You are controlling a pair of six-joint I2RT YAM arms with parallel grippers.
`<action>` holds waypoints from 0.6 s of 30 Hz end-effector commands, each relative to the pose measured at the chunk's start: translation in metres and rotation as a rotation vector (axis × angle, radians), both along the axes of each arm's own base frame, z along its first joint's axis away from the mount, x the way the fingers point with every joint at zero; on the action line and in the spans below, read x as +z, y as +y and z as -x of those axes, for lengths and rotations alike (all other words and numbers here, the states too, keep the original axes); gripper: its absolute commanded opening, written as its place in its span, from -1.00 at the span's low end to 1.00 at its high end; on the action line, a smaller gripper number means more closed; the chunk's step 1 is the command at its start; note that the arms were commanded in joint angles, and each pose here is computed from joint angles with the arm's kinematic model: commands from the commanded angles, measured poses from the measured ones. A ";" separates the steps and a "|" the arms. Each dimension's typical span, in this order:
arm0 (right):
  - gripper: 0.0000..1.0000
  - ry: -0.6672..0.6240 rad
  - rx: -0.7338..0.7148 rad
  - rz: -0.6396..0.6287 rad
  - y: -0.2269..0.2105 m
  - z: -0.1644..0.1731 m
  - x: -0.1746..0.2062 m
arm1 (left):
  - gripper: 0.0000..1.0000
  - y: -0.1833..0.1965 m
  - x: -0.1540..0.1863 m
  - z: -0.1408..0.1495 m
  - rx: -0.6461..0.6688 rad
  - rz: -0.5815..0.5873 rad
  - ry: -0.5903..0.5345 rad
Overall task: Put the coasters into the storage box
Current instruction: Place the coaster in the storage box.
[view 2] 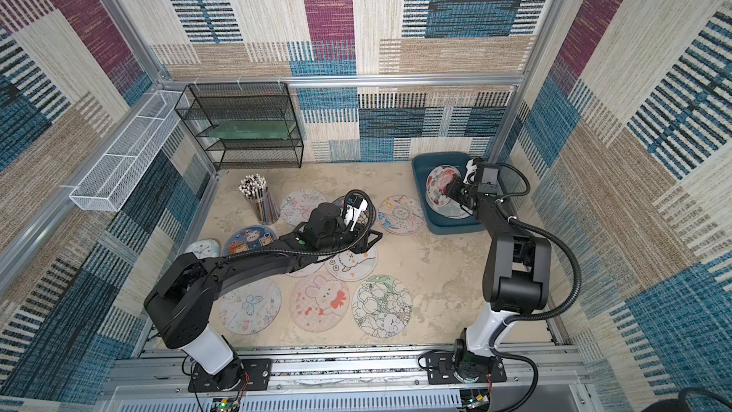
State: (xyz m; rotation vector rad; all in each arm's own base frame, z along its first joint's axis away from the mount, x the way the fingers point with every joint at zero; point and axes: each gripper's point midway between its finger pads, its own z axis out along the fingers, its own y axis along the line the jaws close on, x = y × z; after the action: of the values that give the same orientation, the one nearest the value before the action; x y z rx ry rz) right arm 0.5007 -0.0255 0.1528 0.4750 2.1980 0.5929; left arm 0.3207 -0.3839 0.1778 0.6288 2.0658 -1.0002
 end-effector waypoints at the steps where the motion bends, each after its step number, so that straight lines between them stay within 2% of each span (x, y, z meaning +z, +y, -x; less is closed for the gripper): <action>1: -0.83 -0.002 -0.021 0.005 -0.005 -0.010 -0.010 | 0.17 -0.005 0.008 0.000 -0.030 0.024 -0.034; 7: -0.80 0.126 -0.127 0.080 -0.032 -0.005 -0.057 | 0.17 -0.007 0.004 -0.002 -0.036 0.001 -0.027; 9: -0.73 0.158 -0.147 0.104 -0.039 -0.004 -0.066 | 0.17 -0.008 0.003 -0.002 -0.043 0.001 -0.025; 10: -0.50 0.177 -0.158 0.119 -0.042 -0.003 -0.071 | 0.18 -0.008 0.003 -0.002 -0.047 0.002 -0.026; 18: 0.18 0.242 -0.213 0.240 -0.058 0.006 -0.073 | 0.26 -0.012 0.003 0.000 -0.068 0.053 -0.066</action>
State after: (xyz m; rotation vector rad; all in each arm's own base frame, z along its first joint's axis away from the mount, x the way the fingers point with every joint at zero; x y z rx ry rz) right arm 0.5001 -0.0708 0.0759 0.6561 2.3616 0.2727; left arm 0.3199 -0.3904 0.1703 0.6569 2.0566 -1.0316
